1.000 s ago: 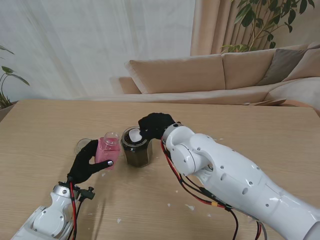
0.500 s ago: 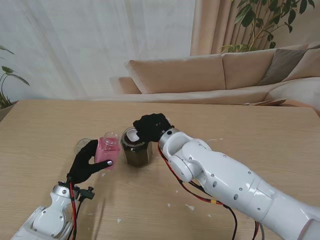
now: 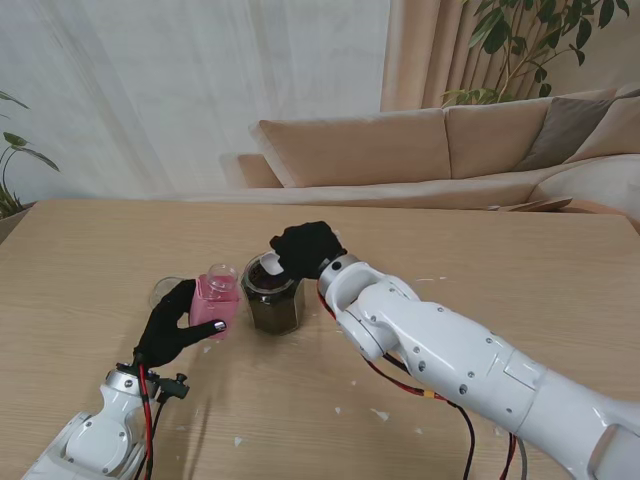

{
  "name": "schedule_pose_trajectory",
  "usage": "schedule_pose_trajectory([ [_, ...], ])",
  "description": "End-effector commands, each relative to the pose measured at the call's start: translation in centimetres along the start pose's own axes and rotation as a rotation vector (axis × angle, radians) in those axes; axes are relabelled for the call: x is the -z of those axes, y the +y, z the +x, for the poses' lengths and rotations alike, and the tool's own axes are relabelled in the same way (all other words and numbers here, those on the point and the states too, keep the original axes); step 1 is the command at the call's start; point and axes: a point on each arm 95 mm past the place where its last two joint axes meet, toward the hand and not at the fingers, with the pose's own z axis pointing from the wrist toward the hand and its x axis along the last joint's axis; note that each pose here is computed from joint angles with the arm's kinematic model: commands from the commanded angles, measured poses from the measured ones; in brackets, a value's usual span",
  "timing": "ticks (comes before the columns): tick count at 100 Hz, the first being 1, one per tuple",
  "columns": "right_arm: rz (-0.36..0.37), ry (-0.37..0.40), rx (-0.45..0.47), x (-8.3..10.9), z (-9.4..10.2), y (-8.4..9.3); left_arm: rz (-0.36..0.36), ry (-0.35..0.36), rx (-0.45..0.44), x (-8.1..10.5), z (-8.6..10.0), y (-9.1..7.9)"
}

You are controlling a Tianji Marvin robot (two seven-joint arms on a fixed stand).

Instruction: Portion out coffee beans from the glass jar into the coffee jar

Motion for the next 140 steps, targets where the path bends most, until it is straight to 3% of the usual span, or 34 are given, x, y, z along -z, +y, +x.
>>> schedule_pose_trajectory([
  [1,0.017,-0.008,0.014,-0.2,-0.3,-0.2,-0.012,0.004,0.008,0.1,0.1,0.4],
  [30,0.076,0.037,0.018,-0.6,-0.1,-0.7,-0.010,0.003,0.008,0.1,0.1,0.3],
  [54,0.153,0.045,-0.149,-0.6,0.1,-0.4,-0.008,0.004,0.008,0.1,0.1,0.3],
  [107,0.279,-0.091,-0.523,-0.4,-1.4,-0.1,-0.011,0.002,0.006,0.1,0.1,0.3],
  [140,0.259,-0.140,-0.645,0.5,-2.0,1.2,-0.018,-0.008,-0.003,0.0,-0.1,0.6],
])
